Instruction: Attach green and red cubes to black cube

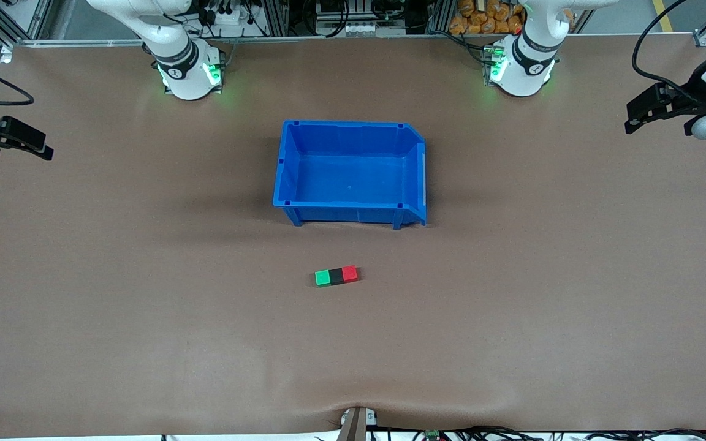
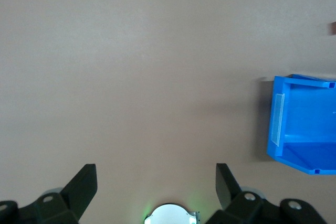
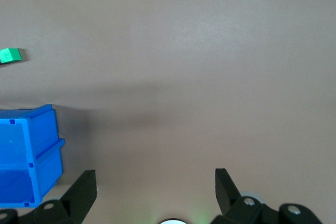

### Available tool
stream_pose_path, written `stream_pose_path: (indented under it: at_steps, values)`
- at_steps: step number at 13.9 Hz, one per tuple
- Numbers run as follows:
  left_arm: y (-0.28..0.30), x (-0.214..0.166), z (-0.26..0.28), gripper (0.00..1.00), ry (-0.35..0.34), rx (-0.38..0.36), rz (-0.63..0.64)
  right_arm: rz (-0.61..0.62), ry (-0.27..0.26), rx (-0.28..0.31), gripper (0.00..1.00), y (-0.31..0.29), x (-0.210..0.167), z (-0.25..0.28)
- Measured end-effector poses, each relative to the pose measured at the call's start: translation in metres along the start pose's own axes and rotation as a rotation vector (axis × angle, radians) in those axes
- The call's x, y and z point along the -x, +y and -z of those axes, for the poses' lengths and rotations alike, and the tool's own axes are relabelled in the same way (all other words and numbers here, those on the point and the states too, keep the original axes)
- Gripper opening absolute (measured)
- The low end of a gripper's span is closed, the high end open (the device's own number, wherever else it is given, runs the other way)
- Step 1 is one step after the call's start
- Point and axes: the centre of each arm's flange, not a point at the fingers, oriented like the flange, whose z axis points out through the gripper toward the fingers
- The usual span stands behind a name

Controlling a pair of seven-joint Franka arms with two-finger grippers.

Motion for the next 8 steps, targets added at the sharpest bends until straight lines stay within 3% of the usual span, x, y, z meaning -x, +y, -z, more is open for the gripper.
stream_pose_path:
  at_steps: [8]
  values:
    - [-0.0013, -0.0003, -0.0005, 1.00, -0.001, 0.000, 0.002, 0.010, 0.001, 0.000, 1.00, 0.0073, -0.0001, 0.0001]
